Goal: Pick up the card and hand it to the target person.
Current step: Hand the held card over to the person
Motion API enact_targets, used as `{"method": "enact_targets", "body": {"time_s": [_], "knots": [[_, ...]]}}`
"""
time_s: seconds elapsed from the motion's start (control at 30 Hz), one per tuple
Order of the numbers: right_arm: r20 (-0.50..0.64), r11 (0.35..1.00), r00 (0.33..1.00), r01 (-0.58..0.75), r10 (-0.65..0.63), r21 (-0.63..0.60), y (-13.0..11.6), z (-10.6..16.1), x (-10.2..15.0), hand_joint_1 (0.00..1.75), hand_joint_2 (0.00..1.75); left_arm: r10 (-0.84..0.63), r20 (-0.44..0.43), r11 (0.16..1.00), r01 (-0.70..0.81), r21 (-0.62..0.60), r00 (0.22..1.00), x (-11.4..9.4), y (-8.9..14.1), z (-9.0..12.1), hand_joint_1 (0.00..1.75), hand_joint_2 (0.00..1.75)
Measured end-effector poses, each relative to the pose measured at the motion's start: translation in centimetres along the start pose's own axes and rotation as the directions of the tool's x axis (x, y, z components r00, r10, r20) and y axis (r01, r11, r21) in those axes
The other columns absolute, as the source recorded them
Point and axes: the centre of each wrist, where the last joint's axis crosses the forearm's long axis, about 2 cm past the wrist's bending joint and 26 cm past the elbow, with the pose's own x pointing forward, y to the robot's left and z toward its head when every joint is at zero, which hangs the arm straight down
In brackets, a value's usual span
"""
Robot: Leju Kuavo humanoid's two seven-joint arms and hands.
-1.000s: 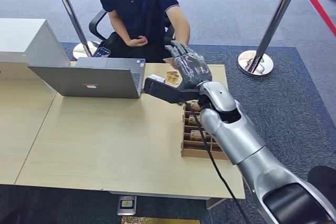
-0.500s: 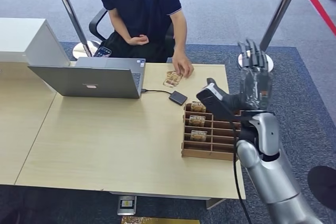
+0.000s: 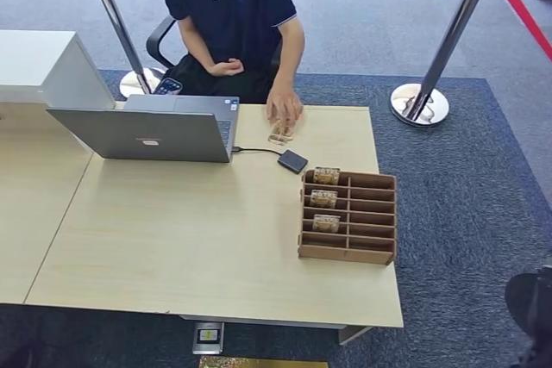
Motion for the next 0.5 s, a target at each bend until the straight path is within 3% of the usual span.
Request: {"method": "enact_targets", "body": {"time_s": [0.1,0.23,0.33,0.43,0.5], "knots": [[-0.23,0.998,0.972,-0.044,0.056,0.054,0.1,1.0,-5.8,0.0,0.0,-0.006,0.006,1.0,0.006,-0.007,1.0,0.1,0.0,0.0,0.0,1.75],[-0.529,0.991,0.842,-0.056,0.111,0.118,1.6,3.4,-12.2,0.0,0.0,-0.016,0.029,0.999,0.016,-0.033,0.999,0.4,-0.4,0.1,0.0,1.75],[-0.731,0.983,0.667,-0.01,0.144,0.184,3.5,6.6,-15.1,0.0,0.0,-0.015,0.06,0.998,0.018,-0.059,0.998,0.7,-0.7,0.2,0.0,1.75],[-0.861,0.964,0.471,0.072,0.192,0.255,5.8,10.1,-16.0,0.0,0.0,-0.025,0.087,0.996,0.032,-0.083,0.996,0.8,-0.9,0.3,0.0,1.75],[-0.9,0.944,0.365,0.132,0.237,0.302,7.4,12.0,-15.9,0.0,0.87,-0.035,0.101,0.995,0.044,-0.091,0.994,0.8,-0.9,0.3,0.0,1.75]]}}
